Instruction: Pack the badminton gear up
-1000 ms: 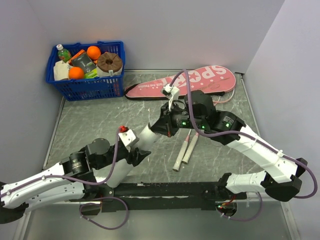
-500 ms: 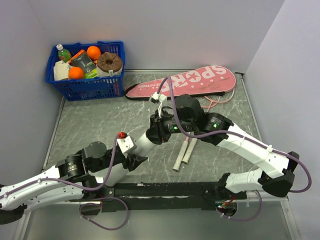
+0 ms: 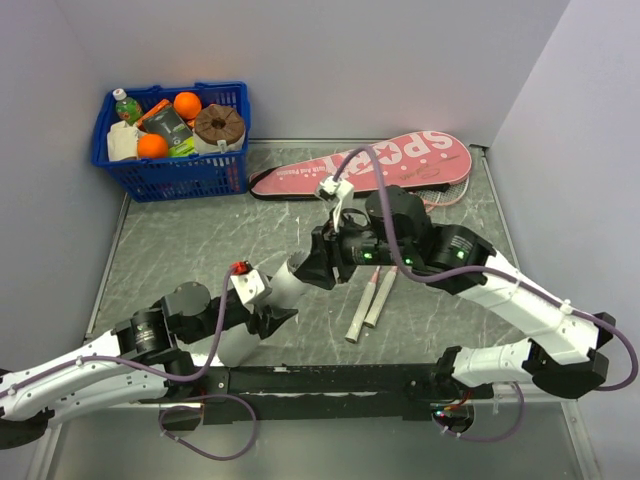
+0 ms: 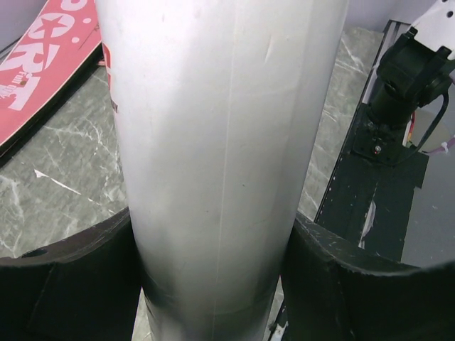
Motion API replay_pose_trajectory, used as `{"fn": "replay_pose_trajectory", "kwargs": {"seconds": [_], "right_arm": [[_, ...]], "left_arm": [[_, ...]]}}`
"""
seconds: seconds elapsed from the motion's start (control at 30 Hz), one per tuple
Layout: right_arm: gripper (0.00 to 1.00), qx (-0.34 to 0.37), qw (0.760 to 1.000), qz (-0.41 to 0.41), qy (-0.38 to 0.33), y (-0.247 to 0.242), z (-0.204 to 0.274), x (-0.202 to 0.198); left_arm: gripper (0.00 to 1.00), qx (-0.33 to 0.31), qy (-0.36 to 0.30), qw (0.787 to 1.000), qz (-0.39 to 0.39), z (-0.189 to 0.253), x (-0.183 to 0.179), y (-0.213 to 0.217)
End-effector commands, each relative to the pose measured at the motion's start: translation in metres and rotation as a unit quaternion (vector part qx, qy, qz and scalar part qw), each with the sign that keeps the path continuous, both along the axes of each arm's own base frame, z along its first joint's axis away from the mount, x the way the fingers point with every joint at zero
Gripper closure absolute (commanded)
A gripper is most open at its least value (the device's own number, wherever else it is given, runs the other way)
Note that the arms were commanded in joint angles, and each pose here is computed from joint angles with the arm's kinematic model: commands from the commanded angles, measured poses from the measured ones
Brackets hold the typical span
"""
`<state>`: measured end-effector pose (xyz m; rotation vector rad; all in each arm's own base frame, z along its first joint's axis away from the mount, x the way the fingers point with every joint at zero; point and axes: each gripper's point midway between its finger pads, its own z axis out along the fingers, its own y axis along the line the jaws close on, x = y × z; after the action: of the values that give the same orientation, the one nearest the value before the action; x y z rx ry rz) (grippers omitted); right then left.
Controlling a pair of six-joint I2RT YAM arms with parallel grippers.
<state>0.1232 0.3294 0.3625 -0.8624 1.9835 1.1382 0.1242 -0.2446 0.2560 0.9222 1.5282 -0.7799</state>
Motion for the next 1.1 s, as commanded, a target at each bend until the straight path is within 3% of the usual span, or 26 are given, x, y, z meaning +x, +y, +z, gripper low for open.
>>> {"fn": "replay_pose_trajectory", "kwargs": {"seconds": [0.0,0.3,0.4,0.5,0.6,0.7,0.73,0.87,1.07], "right_arm": [[0.46,0.028,0.999,-0.006,-0.03,-0.024,0.036,-0.013],[0.45,0.051,0.995,-0.061,-0.066,-0.057,0.056,-0.008],[0.52,0.013,0.99,-0.126,-0.063,-0.074,0.043,0.009],[0.56,-0.047,0.967,-0.243,-0.055,-0.109,0.018,0.046],[0.57,-0.084,0.937,-0.34,-0.001,-0.146,-0.02,0.078],[0.59,-0.116,0.898,-0.422,0.053,-0.178,-0.076,0.1],[0.59,-0.11,0.896,-0.426,0.053,-0.181,-0.08,0.103],[0.65,-0.066,0.93,-0.356,0.061,-0.147,-0.081,0.104],[0.83,-0.021,0.96,-0.278,0.022,-0.126,-0.019,0.095]], "left_arm": [[0.99,-0.063,-0.013,0.997,0.029,0.037,0.011,0.0],[0.99,-0.058,-0.013,0.998,0.029,0.035,0.011,-0.002],[0.99,-0.059,-0.013,0.998,0.028,0.036,0.011,-0.002],[0.99,-0.061,-0.014,0.998,0.029,0.037,0.011,-0.001],[0.99,-0.06,-0.015,0.998,0.031,0.037,0.011,0.0],[0.99,-0.057,-0.015,0.998,0.031,0.037,0.011,0.0],[0.99,-0.056,-0.015,0.998,0.031,0.036,0.011,0.001],[0.99,-0.053,-0.014,0.998,0.03,0.034,0.011,0.0],[0.99,-0.045,-0.011,0.999,0.028,0.03,0.011,-0.002]]}}
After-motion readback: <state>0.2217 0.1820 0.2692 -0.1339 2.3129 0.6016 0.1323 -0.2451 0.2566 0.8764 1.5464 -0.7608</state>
